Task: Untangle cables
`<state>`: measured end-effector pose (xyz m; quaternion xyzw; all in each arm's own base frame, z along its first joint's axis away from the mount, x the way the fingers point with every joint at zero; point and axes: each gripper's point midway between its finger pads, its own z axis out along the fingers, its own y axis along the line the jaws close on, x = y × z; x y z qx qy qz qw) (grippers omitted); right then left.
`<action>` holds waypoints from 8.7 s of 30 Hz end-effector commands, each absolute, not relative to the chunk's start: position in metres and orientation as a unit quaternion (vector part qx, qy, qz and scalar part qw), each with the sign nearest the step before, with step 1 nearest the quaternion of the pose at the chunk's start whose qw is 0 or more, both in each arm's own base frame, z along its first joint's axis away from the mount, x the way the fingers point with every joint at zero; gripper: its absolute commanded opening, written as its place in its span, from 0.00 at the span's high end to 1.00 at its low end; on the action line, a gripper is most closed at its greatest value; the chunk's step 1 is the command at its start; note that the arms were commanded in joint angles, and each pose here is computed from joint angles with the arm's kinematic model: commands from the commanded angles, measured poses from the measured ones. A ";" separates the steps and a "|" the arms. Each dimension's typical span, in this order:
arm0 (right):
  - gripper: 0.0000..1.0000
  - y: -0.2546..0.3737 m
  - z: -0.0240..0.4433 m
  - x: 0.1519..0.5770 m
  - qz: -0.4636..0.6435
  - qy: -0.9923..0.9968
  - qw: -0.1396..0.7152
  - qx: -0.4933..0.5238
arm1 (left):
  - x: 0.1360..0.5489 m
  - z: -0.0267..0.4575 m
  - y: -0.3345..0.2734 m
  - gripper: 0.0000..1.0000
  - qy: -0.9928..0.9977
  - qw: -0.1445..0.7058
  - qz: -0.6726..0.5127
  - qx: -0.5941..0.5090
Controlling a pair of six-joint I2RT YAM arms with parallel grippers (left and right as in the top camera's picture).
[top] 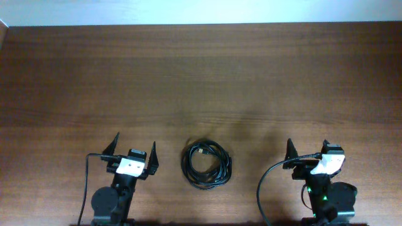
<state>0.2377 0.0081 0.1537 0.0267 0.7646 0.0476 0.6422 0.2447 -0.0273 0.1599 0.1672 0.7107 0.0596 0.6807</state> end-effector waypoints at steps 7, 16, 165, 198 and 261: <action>0.01 0.054 0.254 0.214 0.153 0.678 0.716 -0.067 | 0.231 0.223 -0.042 0.01 0.682 0.717 -0.022 0.143; 0.01 0.099 0.337 0.168 0.311 0.628 0.702 -0.129 | 0.218 0.293 -0.070 0.01 0.684 0.701 -0.152 0.134; 0.71 0.133 0.275 0.238 0.201 0.862 0.445 -0.138 | 0.313 0.244 -0.272 1.00 0.676 0.449 -0.221 0.542; 0.96 0.070 0.244 0.277 0.008 0.906 0.422 -0.014 | 0.308 0.284 -0.216 0.18 0.705 0.478 -0.205 0.482; 0.09 0.079 0.097 0.338 0.046 0.992 0.109 -0.053 | 0.353 0.278 -0.097 0.24 0.833 0.476 -0.100 0.266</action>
